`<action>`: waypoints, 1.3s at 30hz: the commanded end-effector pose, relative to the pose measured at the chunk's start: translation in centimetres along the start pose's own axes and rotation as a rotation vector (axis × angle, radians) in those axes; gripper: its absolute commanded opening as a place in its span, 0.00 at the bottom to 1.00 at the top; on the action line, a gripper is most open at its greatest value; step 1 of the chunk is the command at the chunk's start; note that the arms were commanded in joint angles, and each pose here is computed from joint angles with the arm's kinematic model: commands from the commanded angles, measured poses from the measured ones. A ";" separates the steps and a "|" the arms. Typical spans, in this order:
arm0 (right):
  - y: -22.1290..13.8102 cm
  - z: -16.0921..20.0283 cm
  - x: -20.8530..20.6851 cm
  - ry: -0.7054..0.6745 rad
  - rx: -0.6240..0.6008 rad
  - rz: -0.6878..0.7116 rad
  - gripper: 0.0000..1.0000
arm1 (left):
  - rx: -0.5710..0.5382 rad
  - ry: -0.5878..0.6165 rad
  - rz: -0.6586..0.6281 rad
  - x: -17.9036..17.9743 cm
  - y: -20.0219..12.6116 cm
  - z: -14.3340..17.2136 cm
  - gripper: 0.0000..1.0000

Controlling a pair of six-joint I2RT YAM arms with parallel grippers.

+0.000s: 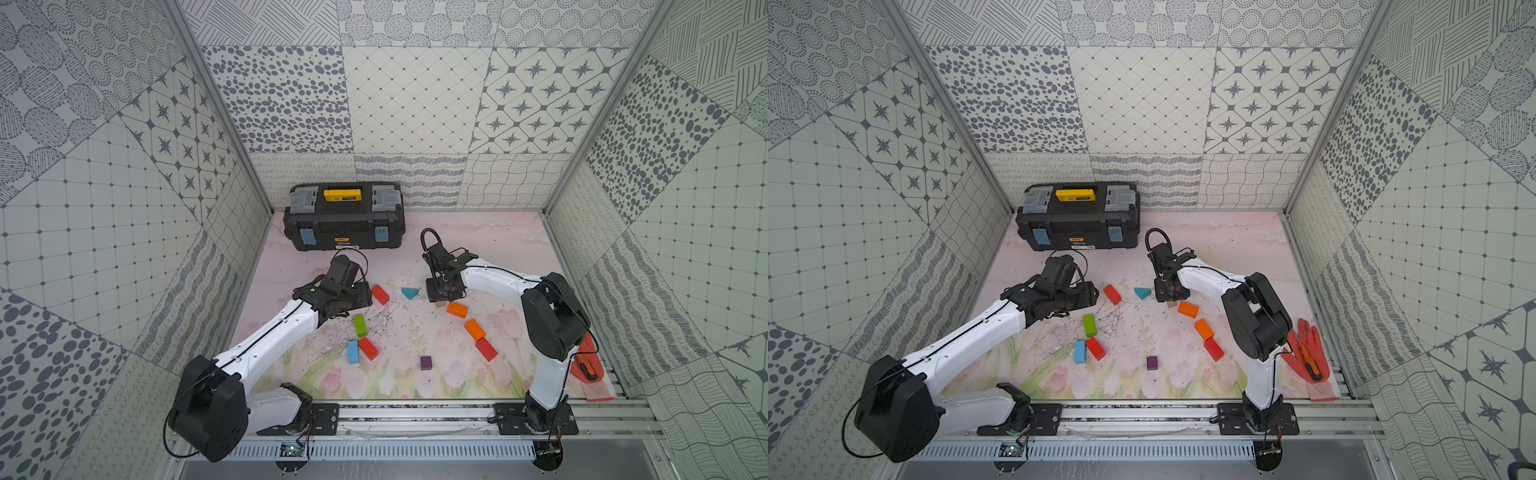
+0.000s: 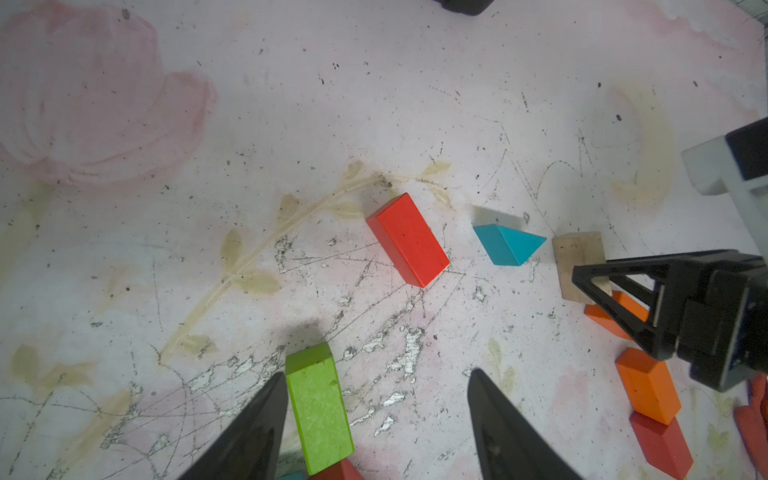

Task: Assemble a heart with building blocks
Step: Assemble the building block at the center of the board.

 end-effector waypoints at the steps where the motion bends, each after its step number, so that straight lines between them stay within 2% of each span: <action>1: -0.3 -0.1 0.6 0.047 -0.027 -0.076 0.35 | 0.046 -0.024 -0.033 0.4 0.4 0.8 0.67; 6: -0.2 -0.1 0.9 0.162 -0.015 -0.108 0.27 | 0.070 -0.045 -0.017 0.3 0.3 1.2 0.63; 10: 0.1 0.3 1.2 0.288 0.008 -0.173 0.27 | 0.064 -0.045 -0.024 0.6 0.1 1.8 0.63; 12: 0.0 0.5 1.3 0.334 0.013 -0.219 0.36 | 0.062 -0.051 -0.029 0.7 -0.2 2.1 0.62; 14: -0.2 0.5 1.5 0.362 0.019 -0.248 0.55 | 0.056 -0.062 -0.028 0.8 -0.4 2.3 0.61; 15: -0.4 0.4 1.5 0.366 0.020 -0.254 0.60 | 0.054 -0.068 -0.027 0.9 -0.4 2.4 0.61; 18: -1.3 0.6 1.1 0.359 0.012 -0.230 0.68 | 0.046 -0.086 -0.027 1.0 -0.2 2.5 0.61; 20: -1.9 0.8 0.4 0.353 -0.008 -0.207 0.69 | 0.046 -0.097 -0.025 0.9 0.1 2.4 0.59; 22: -2.2 1.1 -0.1 0.342 -0.010 -0.210 0.67 | 0.051 -0.109 -0.016 0.7 0.3 2.1 0.57; 25: -2.5 1.4 -0.4 0.314 -0.012 -0.216 0.57 | 0.053 -0.120 0.005 0.4 0.3 1.9 0.55; 27: -2.5 1.4 -1.0 0.299 -0.029 -0.167 0.48 | 0.050 -0.119 0.002 0.5 0.3 2.0 0.55; 30: -2.3 1.0 -2.3 0.306 -0.036 -0.117 0.39 | 0.059 -0.109 0.002 0.5 0.3 2.1 0.54; 39: -0.9 0.6 -3.1 0.296 -0.019 -0.063 0.37 | 0.088 -0.119 0.030 0.2 1.2 2.2 0.51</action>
Point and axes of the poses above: each gripper's point midway between its finger pads, its own y axis out along the fingers, its own x axis along the line the jaws close on, z = x × y, the point moved 9 cm from there along -y, back along the fingers, and after that the axes turned 15 degrees about y, right-handed, at the moved point
